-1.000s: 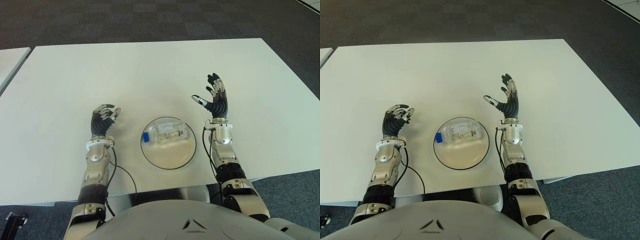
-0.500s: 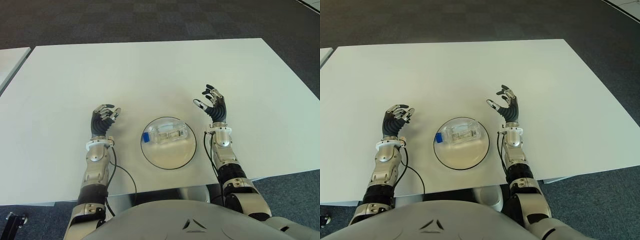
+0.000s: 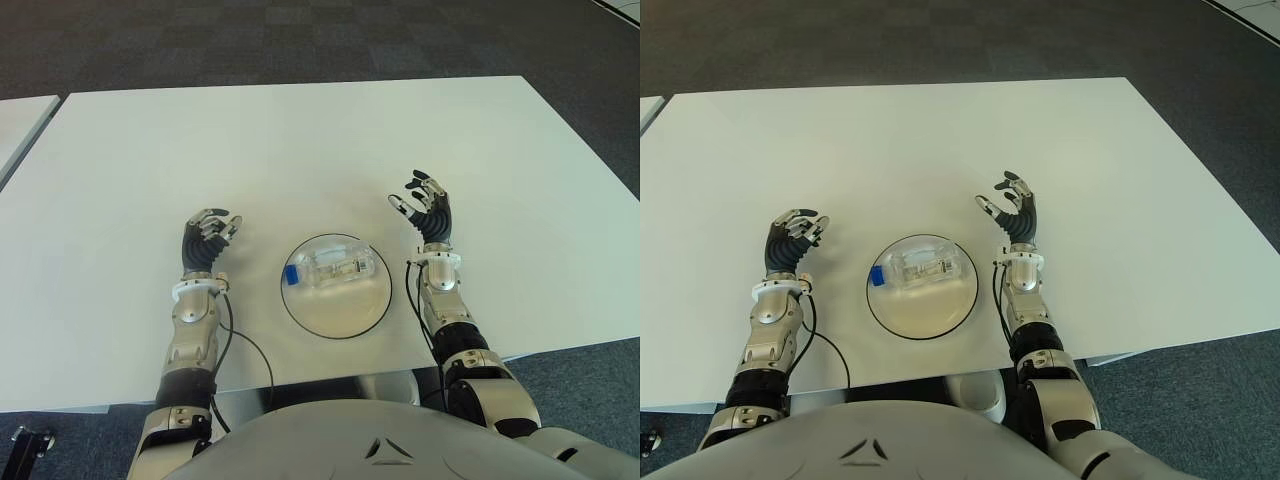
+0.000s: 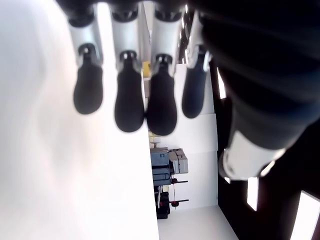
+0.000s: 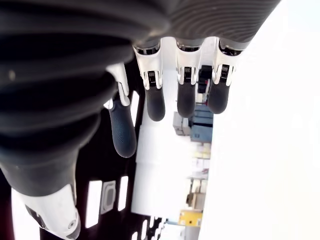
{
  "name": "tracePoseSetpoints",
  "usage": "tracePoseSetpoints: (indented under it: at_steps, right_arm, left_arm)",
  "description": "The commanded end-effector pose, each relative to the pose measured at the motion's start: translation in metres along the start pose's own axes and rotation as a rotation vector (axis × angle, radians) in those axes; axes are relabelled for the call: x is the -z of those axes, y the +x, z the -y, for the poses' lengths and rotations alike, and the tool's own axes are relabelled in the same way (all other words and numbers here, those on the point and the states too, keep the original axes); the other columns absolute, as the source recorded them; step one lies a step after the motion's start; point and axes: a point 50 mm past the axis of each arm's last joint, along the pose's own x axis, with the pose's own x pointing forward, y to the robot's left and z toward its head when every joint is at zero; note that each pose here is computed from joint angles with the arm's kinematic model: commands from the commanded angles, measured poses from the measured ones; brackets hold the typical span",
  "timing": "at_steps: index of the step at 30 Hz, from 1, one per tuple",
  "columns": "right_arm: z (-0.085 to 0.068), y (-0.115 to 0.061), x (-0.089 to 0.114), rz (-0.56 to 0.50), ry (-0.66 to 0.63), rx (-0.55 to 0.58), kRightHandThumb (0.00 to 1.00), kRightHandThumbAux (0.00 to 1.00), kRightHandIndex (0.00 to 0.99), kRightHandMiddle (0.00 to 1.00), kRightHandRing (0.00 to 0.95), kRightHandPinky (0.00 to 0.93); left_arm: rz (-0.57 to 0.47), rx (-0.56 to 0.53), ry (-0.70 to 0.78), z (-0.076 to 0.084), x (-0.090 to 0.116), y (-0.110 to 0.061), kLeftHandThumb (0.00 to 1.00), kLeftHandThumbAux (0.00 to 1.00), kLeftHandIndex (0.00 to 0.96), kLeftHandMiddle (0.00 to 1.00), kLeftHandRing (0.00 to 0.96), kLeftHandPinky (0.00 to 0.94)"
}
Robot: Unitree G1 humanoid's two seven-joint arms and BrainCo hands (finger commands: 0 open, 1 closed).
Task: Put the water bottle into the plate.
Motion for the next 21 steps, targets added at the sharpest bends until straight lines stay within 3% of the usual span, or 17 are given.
tracePoseSetpoints:
  at_steps: [1, 21]
  right_arm:
    - [-0.0035, -0.0007, 0.0013, 0.002, 0.021, 0.005, 0.702, 0.729, 0.434, 0.631, 0.645, 0.682]
    - [-0.0029, -0.0064, 0.0112, -0.027, 0.083, 0.058, 0.706, 0.727, 0.436, 0.675, 0.677, 0.684]
  left_arm:
    - [-0.023, 0.005, -0.003, 0.0003, 0.0030, -0.0019, 0.709, 0.713, 0.437, 0.695, 0.677, 0.662]
    - [-0.029, 0.006, 0.007, -0.0011, 0.0038, -0.0024, 0.707, 0.713, 0.438, 0.704, 0.687, 0.663]
